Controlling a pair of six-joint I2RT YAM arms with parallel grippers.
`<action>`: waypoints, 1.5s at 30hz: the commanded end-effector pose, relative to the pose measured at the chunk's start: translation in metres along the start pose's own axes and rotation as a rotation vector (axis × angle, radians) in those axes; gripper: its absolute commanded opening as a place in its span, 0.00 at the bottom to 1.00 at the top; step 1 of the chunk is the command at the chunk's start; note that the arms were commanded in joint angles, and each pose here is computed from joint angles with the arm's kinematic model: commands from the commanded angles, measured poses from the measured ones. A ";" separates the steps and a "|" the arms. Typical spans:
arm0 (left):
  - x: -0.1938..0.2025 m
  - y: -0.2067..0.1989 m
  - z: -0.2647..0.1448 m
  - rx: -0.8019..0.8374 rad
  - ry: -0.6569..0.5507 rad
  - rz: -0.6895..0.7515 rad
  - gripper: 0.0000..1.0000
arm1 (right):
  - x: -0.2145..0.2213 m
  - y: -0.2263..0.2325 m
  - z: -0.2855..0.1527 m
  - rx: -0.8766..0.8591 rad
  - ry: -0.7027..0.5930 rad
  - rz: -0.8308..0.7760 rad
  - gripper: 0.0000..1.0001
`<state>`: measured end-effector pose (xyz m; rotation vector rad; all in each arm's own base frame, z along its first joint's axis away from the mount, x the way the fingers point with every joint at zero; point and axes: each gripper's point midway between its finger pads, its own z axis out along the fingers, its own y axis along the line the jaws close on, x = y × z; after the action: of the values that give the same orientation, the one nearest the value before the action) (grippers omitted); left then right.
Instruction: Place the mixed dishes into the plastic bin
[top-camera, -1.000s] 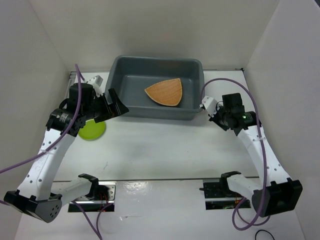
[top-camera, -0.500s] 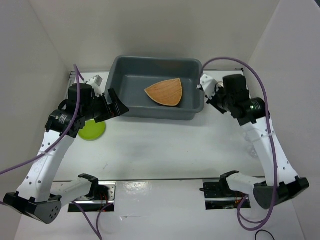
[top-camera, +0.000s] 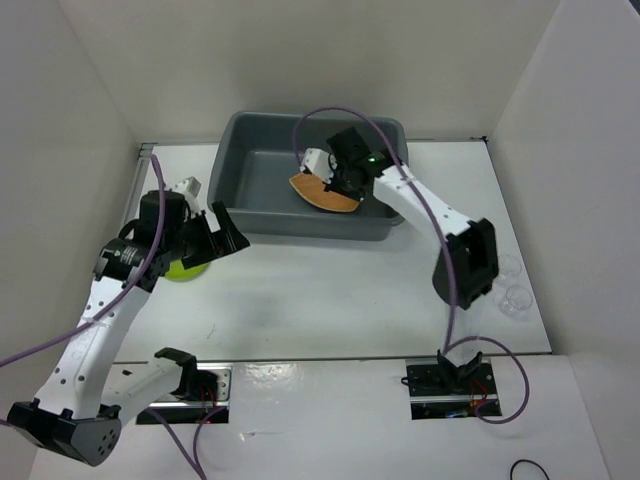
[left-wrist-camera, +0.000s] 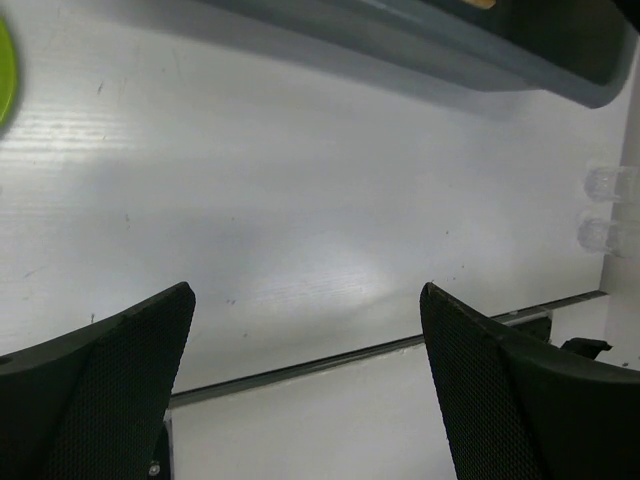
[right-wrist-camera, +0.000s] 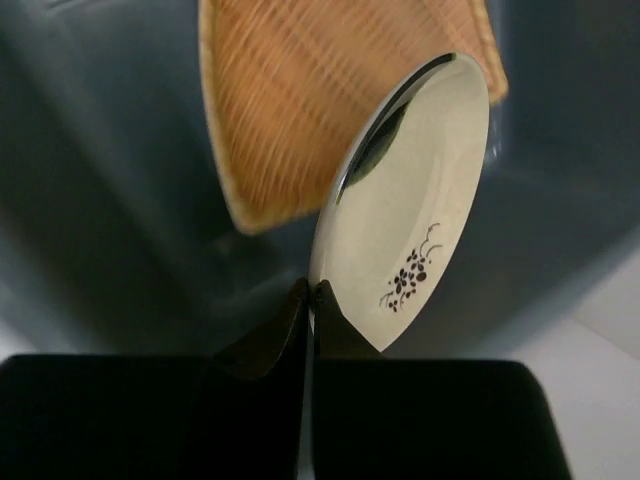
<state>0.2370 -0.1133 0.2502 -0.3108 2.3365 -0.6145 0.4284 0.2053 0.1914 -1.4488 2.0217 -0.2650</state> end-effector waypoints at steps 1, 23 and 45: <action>0.003 0.012 0.001 -0.031 -0.012 -0.031 1.00 | -0.033 -0.031 0.027 0.088 -0.059 0.001 0.00; 0.015 0.050 -0.008 -0.090 -0.119 -0.258 1.00 | -0.052 -0.013 0.125 -0.004 -0.011 0.018 0.07; -0.047 0.150 0.032 -0.457 -0.248 -0.794 1.00 | 0.082 0.015 -0.075 0.428 0.024 0.318 0.62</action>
<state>0.2787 0.0053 0.1778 -1.3515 2.1222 -0.2955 0.3625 0.1748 0.2315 -1.0402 1.9663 -0.3880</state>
